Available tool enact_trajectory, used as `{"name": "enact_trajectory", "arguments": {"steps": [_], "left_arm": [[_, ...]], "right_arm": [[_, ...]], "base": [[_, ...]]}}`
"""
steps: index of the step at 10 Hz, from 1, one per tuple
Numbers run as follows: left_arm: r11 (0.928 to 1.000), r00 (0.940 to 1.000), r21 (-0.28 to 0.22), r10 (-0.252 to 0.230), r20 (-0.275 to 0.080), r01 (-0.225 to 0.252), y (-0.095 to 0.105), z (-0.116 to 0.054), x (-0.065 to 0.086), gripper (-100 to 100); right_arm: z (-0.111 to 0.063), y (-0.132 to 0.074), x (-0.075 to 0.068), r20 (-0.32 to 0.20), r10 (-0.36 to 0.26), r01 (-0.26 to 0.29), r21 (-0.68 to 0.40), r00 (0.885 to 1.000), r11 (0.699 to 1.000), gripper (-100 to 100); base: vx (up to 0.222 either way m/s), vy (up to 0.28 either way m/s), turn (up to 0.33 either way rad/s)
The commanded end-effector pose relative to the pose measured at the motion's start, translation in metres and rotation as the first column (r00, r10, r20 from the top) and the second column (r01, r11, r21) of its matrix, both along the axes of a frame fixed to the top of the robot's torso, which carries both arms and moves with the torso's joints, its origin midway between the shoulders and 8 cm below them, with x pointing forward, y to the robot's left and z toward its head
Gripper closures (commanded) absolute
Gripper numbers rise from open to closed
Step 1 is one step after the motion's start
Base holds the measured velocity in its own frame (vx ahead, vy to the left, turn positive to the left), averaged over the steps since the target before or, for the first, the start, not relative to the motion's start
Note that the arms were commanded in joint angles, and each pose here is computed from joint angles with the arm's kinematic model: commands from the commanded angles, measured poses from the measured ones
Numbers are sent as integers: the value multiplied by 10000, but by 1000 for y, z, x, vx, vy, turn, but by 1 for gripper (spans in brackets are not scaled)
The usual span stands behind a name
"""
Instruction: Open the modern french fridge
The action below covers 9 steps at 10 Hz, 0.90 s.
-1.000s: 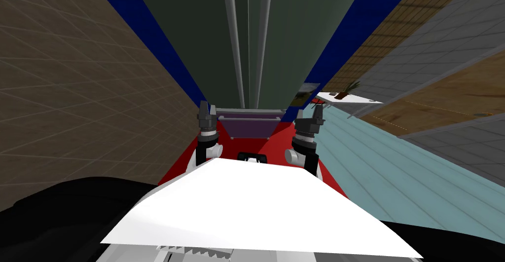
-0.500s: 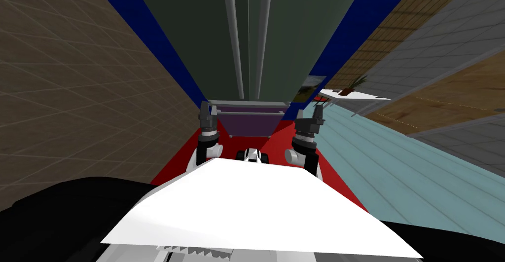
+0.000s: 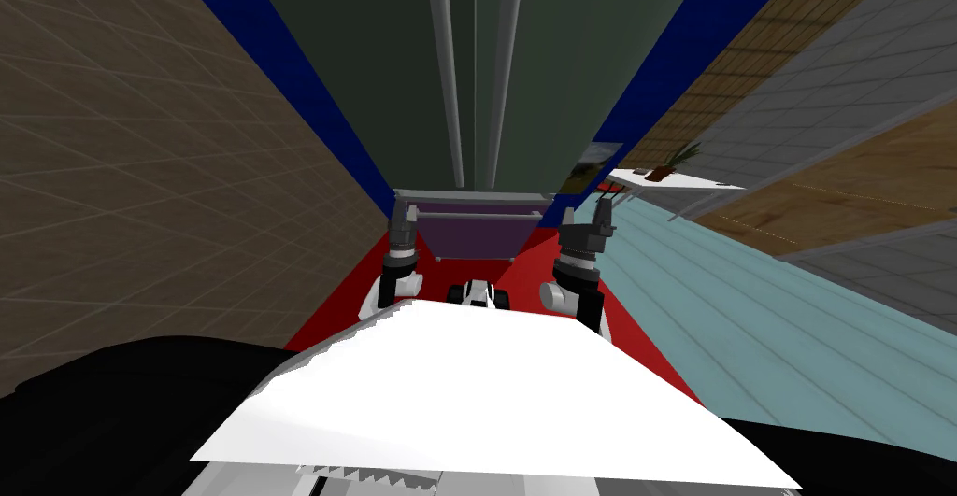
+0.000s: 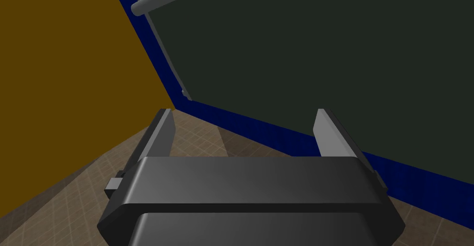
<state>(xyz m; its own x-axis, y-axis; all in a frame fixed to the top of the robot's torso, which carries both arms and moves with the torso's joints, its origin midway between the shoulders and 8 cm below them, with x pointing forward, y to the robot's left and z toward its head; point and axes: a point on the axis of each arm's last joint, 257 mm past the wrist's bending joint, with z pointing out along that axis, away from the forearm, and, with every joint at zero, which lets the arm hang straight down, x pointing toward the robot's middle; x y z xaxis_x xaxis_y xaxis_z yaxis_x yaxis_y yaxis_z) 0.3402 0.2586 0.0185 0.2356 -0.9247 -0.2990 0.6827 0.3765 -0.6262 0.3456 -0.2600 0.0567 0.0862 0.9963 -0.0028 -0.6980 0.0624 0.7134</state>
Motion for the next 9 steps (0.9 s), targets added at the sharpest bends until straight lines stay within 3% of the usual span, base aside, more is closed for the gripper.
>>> {"name": "enact_trajectory", "arguments": {"steps": [1, 5, 6, 9], "left_arm": [[9999, 9999, 143, -50, -91, 52, 1, -17, 9, -100], [9996, 9996, 264, -67, -260, 74, 5, -43, 20, -100], [9994, 9999, 318, -97, -143, 101, 5, -45, 21, -100], [9994, 9994, 334, -70, -350, 82, 8, -61, 27, -100]], "right_arm": [[0, 0, 0, 0, 0, 0, 0, 10000, 10000, 0], [0, 0, 0, 0, 0, 0, 0, 10000, 10000, 0], [0, 0, 0, 0, 0, 0, 0, 10000, 10000, 0], [0, 0, 0, 0, 0, 0, 0, 10000, 10000, 0]], "base": [[55, 37, 5], [45, 34, 4], [43, 29, 7], [36, 24, 3]]}}
